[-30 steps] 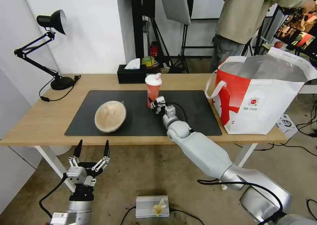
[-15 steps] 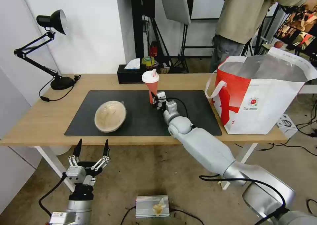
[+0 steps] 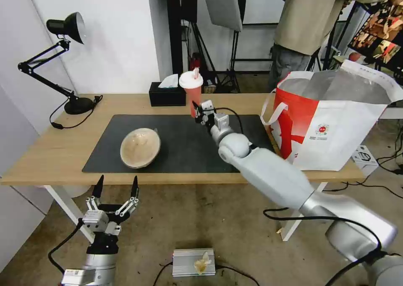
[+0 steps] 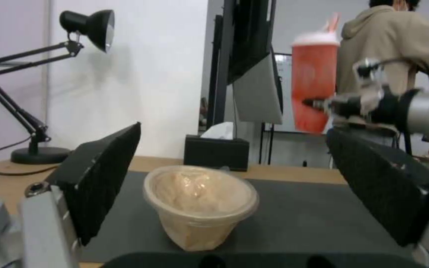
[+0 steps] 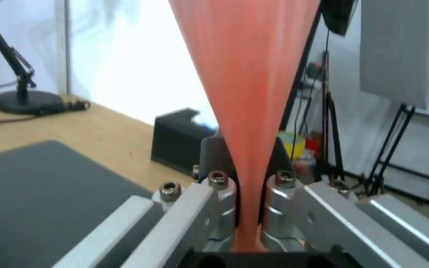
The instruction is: Pick up the trash from the table and place it into the takeout bag.
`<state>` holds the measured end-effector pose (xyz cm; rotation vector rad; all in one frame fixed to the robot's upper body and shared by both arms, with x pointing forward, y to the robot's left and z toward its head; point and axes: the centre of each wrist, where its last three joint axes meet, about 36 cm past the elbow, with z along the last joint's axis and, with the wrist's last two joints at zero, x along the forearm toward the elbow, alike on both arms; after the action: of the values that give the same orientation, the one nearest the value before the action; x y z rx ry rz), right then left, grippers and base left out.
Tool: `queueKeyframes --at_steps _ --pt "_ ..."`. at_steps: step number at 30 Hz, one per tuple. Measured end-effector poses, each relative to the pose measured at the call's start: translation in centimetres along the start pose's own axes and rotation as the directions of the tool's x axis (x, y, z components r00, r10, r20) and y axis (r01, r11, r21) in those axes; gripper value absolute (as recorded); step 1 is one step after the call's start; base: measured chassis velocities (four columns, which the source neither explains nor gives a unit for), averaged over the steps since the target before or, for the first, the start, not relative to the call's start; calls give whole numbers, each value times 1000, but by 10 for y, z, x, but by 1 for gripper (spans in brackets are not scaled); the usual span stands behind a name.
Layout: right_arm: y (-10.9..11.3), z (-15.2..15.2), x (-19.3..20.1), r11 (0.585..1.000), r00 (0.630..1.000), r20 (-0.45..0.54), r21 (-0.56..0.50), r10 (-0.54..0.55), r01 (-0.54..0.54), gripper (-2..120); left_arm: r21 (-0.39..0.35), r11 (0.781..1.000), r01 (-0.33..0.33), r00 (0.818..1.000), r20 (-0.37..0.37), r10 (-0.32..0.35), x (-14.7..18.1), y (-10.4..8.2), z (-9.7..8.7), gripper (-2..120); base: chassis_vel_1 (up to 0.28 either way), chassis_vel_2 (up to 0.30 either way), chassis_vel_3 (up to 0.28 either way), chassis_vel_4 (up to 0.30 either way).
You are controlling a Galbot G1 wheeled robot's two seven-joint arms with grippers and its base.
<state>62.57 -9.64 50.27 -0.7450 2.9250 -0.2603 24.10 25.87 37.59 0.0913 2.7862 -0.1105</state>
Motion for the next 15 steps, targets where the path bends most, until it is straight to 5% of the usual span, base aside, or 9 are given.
queueKeyframes --at_steps 5,15 --pt "-16 -39 7 998 998 36 35 -43 42 2 -2 1000 -6 1000 8 6 -2 1 -2 100 0 0 0 0" --pt "-93 -126 40 968 986 59 209 -155 139 2 -4 999 -45 999 23 45 -7 1 -4 100 0 0 0 0"
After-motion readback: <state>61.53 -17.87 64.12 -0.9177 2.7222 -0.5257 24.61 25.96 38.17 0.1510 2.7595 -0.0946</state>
